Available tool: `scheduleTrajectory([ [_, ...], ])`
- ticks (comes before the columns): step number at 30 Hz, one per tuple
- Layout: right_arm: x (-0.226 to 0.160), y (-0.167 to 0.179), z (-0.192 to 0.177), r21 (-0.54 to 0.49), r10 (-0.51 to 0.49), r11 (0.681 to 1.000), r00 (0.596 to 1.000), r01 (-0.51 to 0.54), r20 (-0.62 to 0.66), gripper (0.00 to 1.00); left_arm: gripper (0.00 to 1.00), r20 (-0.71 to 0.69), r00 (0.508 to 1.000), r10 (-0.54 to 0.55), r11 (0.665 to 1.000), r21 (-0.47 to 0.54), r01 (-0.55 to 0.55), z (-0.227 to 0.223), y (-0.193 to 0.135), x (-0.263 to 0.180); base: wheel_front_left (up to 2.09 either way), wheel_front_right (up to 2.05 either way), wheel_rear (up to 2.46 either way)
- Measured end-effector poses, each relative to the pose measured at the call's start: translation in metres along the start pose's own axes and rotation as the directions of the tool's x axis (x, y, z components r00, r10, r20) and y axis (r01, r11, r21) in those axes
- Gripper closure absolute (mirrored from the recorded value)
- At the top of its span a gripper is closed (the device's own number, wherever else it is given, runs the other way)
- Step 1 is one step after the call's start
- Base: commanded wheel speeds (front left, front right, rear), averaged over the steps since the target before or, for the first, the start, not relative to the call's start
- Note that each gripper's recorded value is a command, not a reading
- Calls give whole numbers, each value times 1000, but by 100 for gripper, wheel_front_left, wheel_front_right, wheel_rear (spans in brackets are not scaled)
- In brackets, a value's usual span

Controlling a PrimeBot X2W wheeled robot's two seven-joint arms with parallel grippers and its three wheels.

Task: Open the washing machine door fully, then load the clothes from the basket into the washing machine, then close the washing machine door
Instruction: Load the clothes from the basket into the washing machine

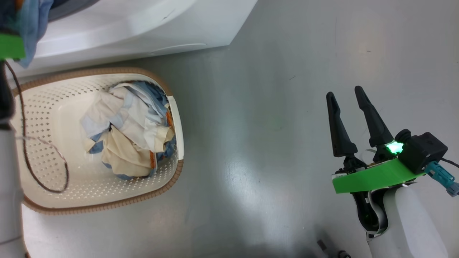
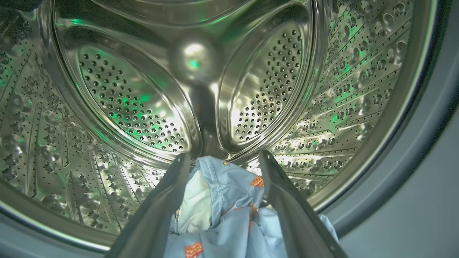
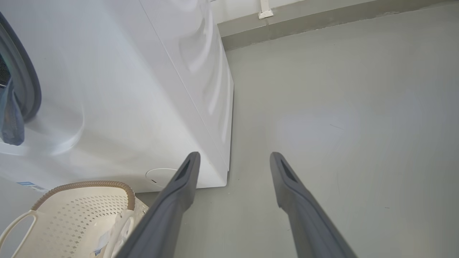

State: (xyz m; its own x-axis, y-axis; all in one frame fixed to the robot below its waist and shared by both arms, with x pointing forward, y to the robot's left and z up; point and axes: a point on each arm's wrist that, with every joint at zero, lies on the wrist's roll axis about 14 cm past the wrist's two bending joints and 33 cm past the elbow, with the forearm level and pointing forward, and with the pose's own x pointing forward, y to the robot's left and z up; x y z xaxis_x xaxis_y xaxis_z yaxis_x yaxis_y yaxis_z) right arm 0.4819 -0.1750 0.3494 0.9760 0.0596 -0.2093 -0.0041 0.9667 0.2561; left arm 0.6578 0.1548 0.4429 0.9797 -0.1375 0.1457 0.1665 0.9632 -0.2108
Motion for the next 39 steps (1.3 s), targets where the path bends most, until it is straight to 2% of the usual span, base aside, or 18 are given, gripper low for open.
scheduleTrajectory([
  [13,-1,7,7,-11,21,1000,1000,-21,12,0,0,-6,999,35,999,34,-35,1,7,-44,0,0,0],
  [23,-2,15,11,-7,41,999,999,-41,20,0,0,-33,996,78,997,20,-77,-3,6,-83,0,0,0],
  [39,-7,15,13,-11,40,999,999,-40,18,0,0,-135,979,150,989,22,-148,-26,12,-135,0,0,0],
])
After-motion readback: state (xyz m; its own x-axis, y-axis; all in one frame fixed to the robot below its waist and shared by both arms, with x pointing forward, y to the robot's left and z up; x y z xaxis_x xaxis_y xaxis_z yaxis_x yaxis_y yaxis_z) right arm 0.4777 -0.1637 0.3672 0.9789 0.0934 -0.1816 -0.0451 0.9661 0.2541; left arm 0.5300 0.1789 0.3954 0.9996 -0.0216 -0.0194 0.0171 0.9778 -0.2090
